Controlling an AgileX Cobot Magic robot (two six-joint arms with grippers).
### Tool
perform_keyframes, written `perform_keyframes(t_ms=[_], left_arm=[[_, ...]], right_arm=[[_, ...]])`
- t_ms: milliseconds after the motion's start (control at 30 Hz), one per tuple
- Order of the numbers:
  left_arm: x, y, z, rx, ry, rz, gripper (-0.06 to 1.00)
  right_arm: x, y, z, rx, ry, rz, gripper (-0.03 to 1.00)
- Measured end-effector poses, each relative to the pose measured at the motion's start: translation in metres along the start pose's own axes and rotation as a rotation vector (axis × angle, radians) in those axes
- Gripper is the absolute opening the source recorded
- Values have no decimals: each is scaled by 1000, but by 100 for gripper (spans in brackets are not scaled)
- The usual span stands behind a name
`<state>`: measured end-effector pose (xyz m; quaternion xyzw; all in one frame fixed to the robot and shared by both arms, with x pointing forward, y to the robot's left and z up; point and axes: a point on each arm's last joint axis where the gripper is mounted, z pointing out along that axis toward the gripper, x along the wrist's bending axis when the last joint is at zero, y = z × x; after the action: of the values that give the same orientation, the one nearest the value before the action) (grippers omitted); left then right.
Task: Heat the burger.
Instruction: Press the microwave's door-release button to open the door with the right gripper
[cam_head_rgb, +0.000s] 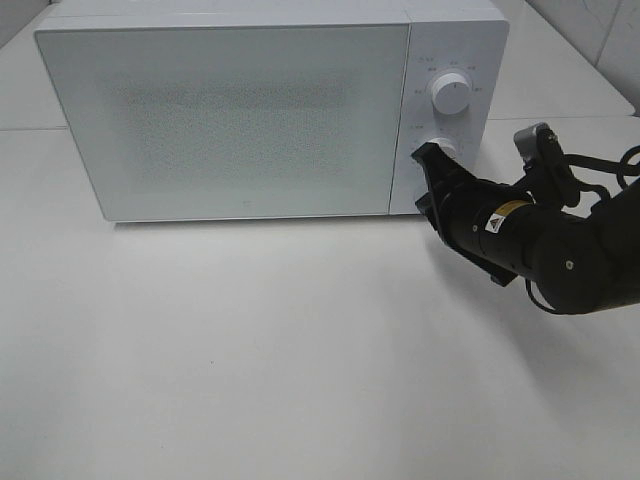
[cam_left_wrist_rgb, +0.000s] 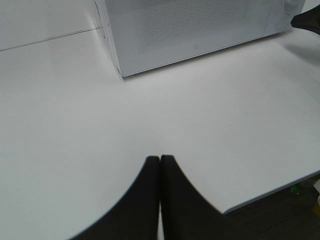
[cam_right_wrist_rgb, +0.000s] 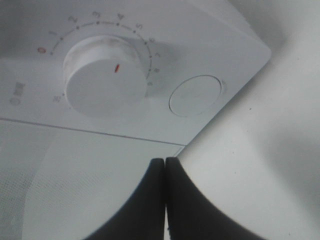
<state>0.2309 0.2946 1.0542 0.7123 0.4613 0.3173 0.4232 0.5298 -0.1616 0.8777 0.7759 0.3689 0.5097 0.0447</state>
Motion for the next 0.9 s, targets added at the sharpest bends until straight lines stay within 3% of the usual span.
perform_keyframes(t_ms=[633, 900], left_arm=[[0, 0, 0, 0, 0, 0, 0], [0, 0, 0, 0, 0, 0, 0]], right_arm=[[-7, 15, 18, -120, -24, 97, 0], [-2, 17, 21, -117, 0, 99, 0]])
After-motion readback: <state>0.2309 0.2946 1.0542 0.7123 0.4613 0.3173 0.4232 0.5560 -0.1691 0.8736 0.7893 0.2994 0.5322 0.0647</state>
